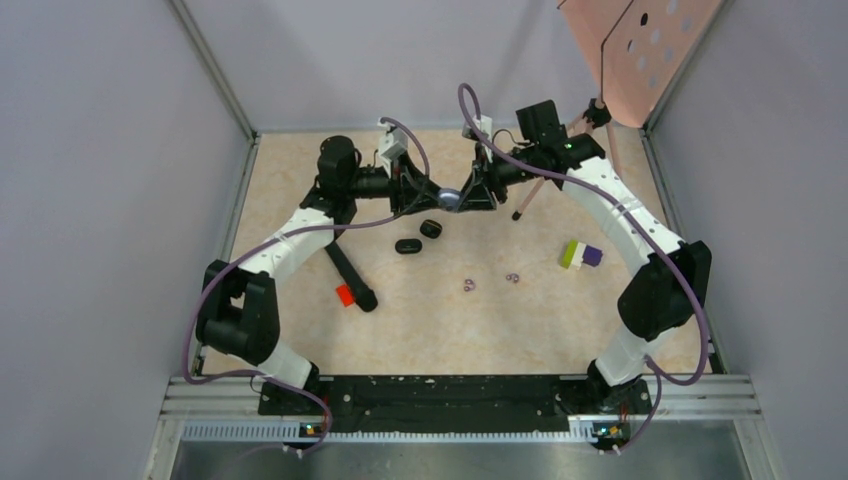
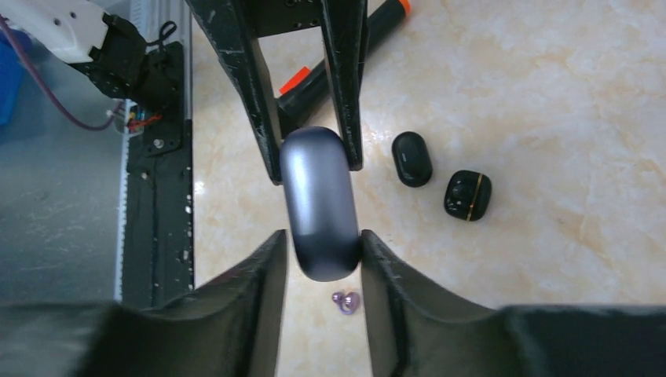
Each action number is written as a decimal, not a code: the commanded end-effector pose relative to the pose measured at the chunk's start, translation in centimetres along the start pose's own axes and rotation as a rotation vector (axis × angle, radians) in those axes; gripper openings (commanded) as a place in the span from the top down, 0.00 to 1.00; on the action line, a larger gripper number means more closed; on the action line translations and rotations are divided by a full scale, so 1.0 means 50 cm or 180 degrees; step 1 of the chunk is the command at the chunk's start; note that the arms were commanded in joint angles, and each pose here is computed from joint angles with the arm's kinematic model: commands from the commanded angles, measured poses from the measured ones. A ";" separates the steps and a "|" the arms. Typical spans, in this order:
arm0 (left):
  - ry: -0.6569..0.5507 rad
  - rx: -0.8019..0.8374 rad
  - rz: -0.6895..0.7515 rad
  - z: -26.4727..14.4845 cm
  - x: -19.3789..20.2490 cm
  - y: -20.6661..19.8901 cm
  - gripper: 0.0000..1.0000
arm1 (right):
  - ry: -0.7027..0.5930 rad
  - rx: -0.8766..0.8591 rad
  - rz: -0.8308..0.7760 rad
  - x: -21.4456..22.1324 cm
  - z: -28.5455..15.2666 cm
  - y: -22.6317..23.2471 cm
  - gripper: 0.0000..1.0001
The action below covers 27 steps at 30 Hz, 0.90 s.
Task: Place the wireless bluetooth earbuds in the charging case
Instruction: Open the charging case.
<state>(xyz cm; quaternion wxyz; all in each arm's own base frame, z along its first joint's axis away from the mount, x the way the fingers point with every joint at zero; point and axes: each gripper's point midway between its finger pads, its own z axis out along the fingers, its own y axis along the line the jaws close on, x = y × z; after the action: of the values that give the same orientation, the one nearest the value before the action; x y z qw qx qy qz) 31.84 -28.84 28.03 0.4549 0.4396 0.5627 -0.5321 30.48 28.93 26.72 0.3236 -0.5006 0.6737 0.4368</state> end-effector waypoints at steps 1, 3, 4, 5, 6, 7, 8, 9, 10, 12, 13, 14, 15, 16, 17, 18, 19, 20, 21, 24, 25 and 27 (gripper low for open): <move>-0.0149 0.0048 0.0082 0.006 -0.032 -0.009 1.00 | -0.0085 -0.0065 -0.0125 -0.020 0.006 0.005 0.67; -0.0147 0.0035 0.0035 0.007 -0.029 -0.007 0.99 | -0.0087 -0.0041 -0.0159 -0.023 0.005 0.003 0.77; -0.0149 0.0018 0.0017 0.008 -0.027 -0.005 0.93 | -0.0089 -0.0017 -0.0189 -0.026 0.003 0.001 0.82; -0.0147 -0.0026 -0.0020 0.008 -0.025 -0.001 0.83 | -0.0092 0.0012 -0.0222 -0.031 0.000 -0.001 0.87; -0.0145 -0.0081 -0.0044 0.008 -0.021 0.004 0.74 | -0.0096 0.0059 -0.0272 -0.038 -0.003 -0.004 0.90; -0.0138 -0.0123 -0.0056 0.007 -0.017 0.007 0.65 | -0.0097 0.0098 -0.0320 -0.044 -0.008 -0.005 0.91; -0.0119 -0.0148 -0.0069 0.006 -0.010 0.007 0.58 | -0.0090 0.0152 -0.0390 -0.051 -0.013 -0.007 0.93; -0.0089 -0.0152 -0.0068 0.004 -0.002 0.007 0.54 | -0.0065 0.0203 -0.0473 -0.056 -0.019 -0.008 0.94; -0.0046 -0.0136 -0.0067 0.003 0.008 0.006 0.51 | -0.0019 0.0244 -0.0571 -0.060 -0.024 -0.010 0.94; 0.0010 -0.0109 -0.0042 0.002 0.020 0.000 0.49 | 0.0121 0.0313 -0.0764 -0.060 -0.032 -0.011 0.94; 0.0018 -0.0113 -0.0032 0.001 0.024 0.000 0.47 | 0.0188 0.0326 -0.0845 -0.059 -0.033 -0.010 0.94; 0.0019 -0.0116 -0.0016 0.002 0.026 0.000 0.46 | 0.0269 0.0319 -0.0897 -0.053 -0.030 -0.010 0.94; 0.0015 -0.0112 0.0008 0.003 0.028 0.000 0.46 | 0.0310 0.0310 -0.0931 -0.052 -0.028 -0.008 0.94; 0.0009 -0.0099 0.0031 0.005 0.029 0.000 0.46 | 0.0334 0.0288 -0.0921 -0.050 -0.025 -0.006 0.94; -0.0001 -0.0088 0.0046 0.008 0.029 0.000 0.46 | 0.0338 0.0263 -0.0900 -0.049 -0.022 -0.004 0.94; -0.0026 -0.0076 0.0070 0.010 0.026 0.000 0.46 | 0.0342 0.0244 -0.0875 -0.049 -0.020 -0.002 0.94; -0.0063 -0.0062 0.0085 0.012 0.020 -0.002 0.46 | 0.0358 0.0234 -0.0869 -0.048 -0.017 -0.001 0.94; -0.0099 -0.0051 0.0095 0.013 0.016 -0.004 0.46 | 0.0373 0.0222 -0.0883 -0.048 -0.014 0.002 0.94; -0.0136 -0.0045 0.0121 0.014 0.011 -0.005 0.46 | 0.0388 0.0220 -0.0893 -0.047 -0.011 0.002 0.94; -0.0184 -0.0025 0.0155 0.013 0.007 -0.009 0.48 | 0.0406 0.0243 -0.0918 -0.051 -0.007 0.002 0.94; -0.0192 -0.0021 0.0146 0.014 0.007 -0.011 0.48 | 0.0416 0.0252 -0.0915 -0.051 -0.006 0.001 0.94; -0.0204 -0.0012 0.0140 0.014 0.007 -0.011 0.53 | 0.0427 0.0247 -0.0908 -0.051 -0.003 0.001 0.94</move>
<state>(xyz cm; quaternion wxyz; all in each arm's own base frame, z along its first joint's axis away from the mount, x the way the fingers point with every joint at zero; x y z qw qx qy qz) 31.53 -29.40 26.39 0.4612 0.4229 0.5681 -0.5345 31.13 29.22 27.23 0.3368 -0.5925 0.6505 0.3352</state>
